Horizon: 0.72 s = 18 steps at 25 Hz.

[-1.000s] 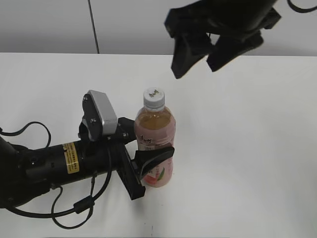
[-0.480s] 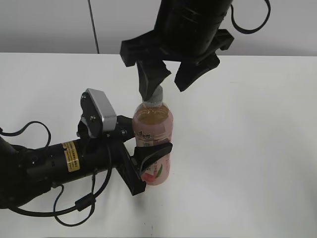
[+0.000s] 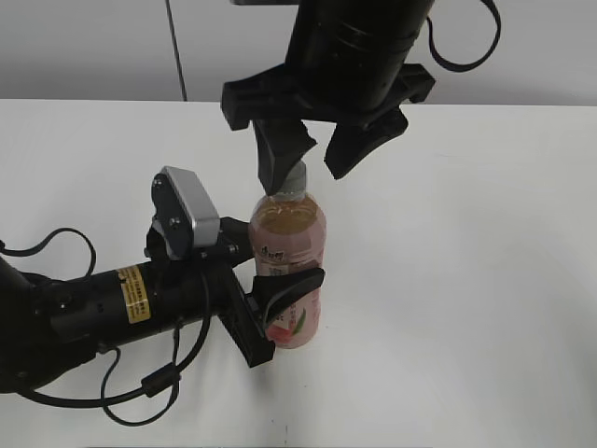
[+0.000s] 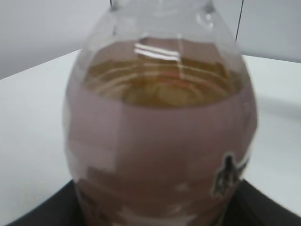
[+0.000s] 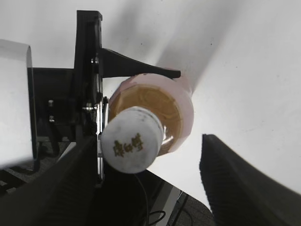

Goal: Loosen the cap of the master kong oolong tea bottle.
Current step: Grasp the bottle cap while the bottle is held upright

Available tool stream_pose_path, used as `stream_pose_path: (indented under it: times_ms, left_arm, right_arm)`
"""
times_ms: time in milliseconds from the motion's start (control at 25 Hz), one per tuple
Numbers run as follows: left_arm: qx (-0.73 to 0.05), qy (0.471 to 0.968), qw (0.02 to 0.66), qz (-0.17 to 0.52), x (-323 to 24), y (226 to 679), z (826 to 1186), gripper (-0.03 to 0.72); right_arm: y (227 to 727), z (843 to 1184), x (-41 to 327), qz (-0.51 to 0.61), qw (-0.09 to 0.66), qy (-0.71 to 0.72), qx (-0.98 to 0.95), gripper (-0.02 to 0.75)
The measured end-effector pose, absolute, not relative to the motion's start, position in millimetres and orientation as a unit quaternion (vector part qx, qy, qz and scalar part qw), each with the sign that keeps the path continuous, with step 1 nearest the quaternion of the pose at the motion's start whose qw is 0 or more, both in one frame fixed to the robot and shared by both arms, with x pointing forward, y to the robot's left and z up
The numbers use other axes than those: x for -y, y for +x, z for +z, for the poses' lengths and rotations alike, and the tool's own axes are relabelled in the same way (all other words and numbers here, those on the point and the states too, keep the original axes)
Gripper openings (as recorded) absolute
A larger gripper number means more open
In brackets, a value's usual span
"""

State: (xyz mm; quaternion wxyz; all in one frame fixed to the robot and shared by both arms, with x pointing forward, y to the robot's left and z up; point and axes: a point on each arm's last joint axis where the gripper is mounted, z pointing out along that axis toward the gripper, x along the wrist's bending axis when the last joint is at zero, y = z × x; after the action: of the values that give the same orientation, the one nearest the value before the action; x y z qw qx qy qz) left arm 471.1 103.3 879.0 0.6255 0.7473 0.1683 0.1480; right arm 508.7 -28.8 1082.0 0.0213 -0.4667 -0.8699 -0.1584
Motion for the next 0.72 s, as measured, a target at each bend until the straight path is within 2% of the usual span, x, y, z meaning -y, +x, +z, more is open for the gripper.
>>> stream_pose_path:
  times_ms: [360,600,720]
  left_arm:
    - [-0.168,0.748,0.625,0.148,-103.4,471.1,878.9,0.388]
    - [-0.169,0.748,0.625,0.148,-103.4,471.1,878.9,0.388]
    - [-0.169,0.748,0.625,0.148,-103.4,471.1,878.9,0.388]
  right_arm:
    - [508.0,1082.2,28.1,-0.160,0.027,-0.468,0.869,0.400]
    - [507.6,1082.3,27.6,-0.161,0.031,-0.469,0.868,0.359]
    - [507.3,1082.4,27.1,-0.163,0.032,-0.464,0.870,0.274]
